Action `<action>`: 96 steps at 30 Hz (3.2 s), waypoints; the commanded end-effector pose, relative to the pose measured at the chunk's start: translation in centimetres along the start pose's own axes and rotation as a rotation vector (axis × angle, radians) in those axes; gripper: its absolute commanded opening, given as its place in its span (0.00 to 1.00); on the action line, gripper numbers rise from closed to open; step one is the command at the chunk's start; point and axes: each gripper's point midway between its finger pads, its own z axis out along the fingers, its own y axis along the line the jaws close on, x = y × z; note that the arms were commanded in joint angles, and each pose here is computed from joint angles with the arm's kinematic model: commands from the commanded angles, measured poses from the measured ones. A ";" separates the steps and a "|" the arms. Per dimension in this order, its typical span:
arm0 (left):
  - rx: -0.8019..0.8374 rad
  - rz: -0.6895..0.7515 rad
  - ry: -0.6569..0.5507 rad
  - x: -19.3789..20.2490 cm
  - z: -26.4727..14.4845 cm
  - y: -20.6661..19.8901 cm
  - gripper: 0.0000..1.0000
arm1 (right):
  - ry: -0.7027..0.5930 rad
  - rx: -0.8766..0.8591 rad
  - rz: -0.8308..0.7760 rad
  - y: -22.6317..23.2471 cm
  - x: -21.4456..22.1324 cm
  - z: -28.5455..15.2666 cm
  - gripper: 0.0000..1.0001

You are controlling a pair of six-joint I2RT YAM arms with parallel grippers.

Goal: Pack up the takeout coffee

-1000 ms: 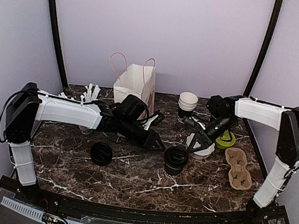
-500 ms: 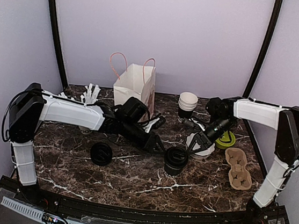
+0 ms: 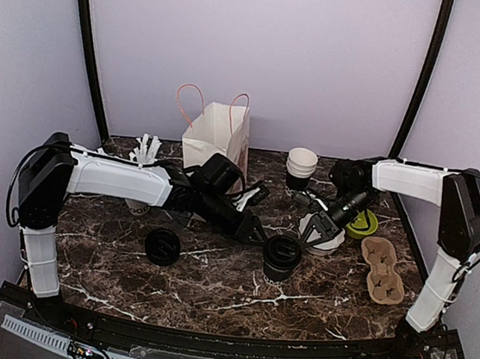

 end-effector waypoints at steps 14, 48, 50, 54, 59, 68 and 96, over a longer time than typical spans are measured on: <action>-0.315 -0.132 0.286 9.2 2.4 9.4 0.33 | 0.156 0.185 0.135 -6.2 3.4 2.8 0.36; -0.095 0.201 -0.017 2.8 -2.9 -2.9 0.62 | -0.026 0.126 -0.084 -0.6 -3.0 -2.3 0.45; -0.106 0.200 -0.013 3.3 -2.6 -3.0 0.63 | -0.025 0.117 -0.077 -0.8 -3.3 -2.1 0.46; -0.104 0.175 -0.044 3.1 -2.4 -3.1 0.66 | -0.021 0.095 -0.068 -0.9 -3.4 -1.7 0.49; -0.073 0.176 -0.050 3.0 -1.9 -3.6 0.69 | -0.011 0.064 -0.067 -0.5 -3.2 -1.2 0.52; -0.056 0.201 -0.045 1.9 -0.8 -4.0 0.69 | 0.011 0.046 -0.073 -0.1 -2.9 -0.2 0.52; -0.384 0.211 0.192 7.9 2.3 6.0 0.61 | 0.131 0.078 0.005 -2.6 0.1 3.1 0.50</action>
